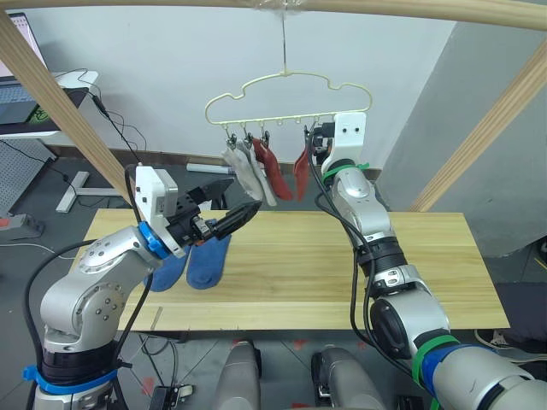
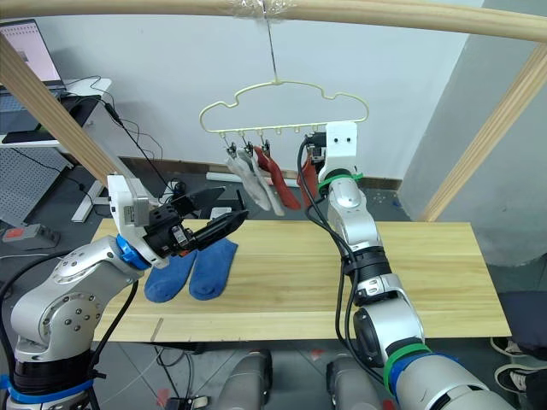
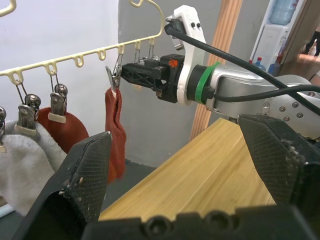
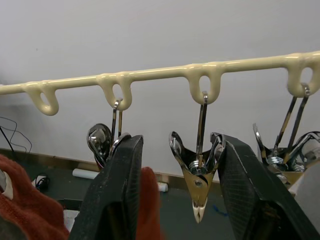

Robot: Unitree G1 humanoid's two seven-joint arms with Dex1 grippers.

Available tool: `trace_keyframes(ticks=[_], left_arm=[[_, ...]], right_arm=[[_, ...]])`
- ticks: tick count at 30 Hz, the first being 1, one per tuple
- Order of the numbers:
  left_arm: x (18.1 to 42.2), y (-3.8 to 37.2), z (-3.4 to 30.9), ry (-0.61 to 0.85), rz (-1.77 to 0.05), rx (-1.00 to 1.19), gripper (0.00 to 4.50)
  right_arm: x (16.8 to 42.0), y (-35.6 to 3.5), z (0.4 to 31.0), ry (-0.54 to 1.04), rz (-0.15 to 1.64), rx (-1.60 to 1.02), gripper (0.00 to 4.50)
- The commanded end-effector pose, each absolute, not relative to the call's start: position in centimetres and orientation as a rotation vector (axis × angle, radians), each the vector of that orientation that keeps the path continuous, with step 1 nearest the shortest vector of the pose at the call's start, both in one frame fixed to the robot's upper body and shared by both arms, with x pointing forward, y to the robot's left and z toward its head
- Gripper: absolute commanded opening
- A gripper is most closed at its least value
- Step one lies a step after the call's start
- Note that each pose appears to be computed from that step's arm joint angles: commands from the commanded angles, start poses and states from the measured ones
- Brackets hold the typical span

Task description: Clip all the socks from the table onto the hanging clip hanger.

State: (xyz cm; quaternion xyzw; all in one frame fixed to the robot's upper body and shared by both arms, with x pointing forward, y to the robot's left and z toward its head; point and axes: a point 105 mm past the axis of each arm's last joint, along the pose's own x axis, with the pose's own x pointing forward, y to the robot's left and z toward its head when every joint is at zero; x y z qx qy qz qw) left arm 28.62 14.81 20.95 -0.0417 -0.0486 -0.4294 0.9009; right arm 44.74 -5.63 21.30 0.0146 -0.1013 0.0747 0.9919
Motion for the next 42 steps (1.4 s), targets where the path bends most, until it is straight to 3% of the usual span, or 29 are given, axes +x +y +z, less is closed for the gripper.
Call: trace_keyframes(ticks=[1, 20, 23, 26, 29, 34, 37, 42], left_arm=[[28.2, 14.7, 21.7, -0.138, -0.892, -0.055, 4.50], [28.0, 14.5, 21.5, -0.136, -0.894, -0.052, 4.50], [28.0, 14.5, 21.5, -0.137, -0.894, -0.053, 4.50], [28.0, 14.4, 21.4, -0.135, -0.895, -0.055, 4.50], [27.9, 14.4, 21.4, -0.134, -0.895, -0.058, 4.50], [28.1, 14.5, 21.2, -0.126, -0.885, -0.062, 4.50], [28.8, 15.6, 19.8, -0.075, -0.811, -0.073, 4.50], [30.9, 19.6, 14.4, 0.083, -0.553, 0.081, 4.50]], right_arm=[[44.7, -5.5, 23.6, -0.273, 0.151, 0.055, 2.24], [44.8, -5.4, 24.1, -0.291, 0.153, 0.065, 2.24], [44.7, -5.3, 24.2, -0.298, 0.156, 0.066, 1.59], [44.7, -5.3, 24.2, -0.299, 0.157, 0.065, 0.60], [44.7, -5.4, 24.2, -0.299, 0.158, 0.063, 0.03], [44.8, -5.8, 24.1, -0.283, 0.177, 0.075, 0.03], [44.6, -5.5, 23.6, -0.213, 0.300, 0.084, 0.03], [43.9, -7.2, 23.9, -0.142, 0.407, 0.059, 0.03]])
